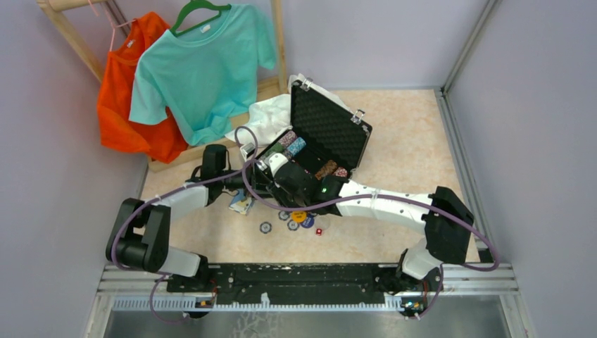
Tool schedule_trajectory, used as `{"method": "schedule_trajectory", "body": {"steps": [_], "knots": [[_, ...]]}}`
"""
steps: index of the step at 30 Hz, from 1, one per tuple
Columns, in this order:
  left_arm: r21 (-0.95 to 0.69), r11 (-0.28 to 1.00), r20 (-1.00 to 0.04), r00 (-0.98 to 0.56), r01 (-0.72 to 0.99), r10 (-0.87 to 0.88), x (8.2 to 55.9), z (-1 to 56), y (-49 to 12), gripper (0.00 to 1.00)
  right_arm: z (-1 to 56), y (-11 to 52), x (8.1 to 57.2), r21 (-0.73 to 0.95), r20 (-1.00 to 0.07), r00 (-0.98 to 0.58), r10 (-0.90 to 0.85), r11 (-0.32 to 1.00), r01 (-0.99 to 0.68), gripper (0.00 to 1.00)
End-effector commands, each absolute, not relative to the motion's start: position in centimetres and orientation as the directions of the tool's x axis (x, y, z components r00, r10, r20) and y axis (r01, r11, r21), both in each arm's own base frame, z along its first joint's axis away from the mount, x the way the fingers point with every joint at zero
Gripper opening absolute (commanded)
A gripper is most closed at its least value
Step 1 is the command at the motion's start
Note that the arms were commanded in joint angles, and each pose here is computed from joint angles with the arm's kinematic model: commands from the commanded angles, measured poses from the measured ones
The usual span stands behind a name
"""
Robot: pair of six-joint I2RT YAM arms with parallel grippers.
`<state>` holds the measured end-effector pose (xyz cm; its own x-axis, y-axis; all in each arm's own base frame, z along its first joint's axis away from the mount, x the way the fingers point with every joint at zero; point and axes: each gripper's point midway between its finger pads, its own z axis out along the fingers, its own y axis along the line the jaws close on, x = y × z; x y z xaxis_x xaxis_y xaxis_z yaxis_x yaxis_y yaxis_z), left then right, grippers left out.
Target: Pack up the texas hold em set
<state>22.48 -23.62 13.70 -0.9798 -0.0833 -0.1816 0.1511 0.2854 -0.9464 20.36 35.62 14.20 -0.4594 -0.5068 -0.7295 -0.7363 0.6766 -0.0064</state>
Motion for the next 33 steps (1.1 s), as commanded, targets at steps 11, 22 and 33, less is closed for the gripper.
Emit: {"method": "schedule_trajectory", "body": {"steps": [11, 22, 33], "knots": [[-0.945, 0.256, -0.220, -0.975, 0.202, -0.042, 22.4, 14.4, -24.4, 0.45, 17.1, 36.9, 20.3, 0.033, -0.795, -0.421, -0.436, 0.663, -0.748, 0.32], [-0.946, 0.251, -0.219, -0.976, 0.207, -0.022, 21.9, 14.3, -24.8, 0.31, 16.7, 37.0, 20.4, 0.030, -0.792, -0.424, -0.438, 0.667, -0.745, 0.32], [-0.947, 0.248, -0.213, -0.977, 0.205, -0.004, 21.5, 14.1, -25.1, 0.25, 16.9, 37.0, 20.5, 0.030, -0.795, -0.423, -0.435, 0.668, -0.743, 0.32]]}}
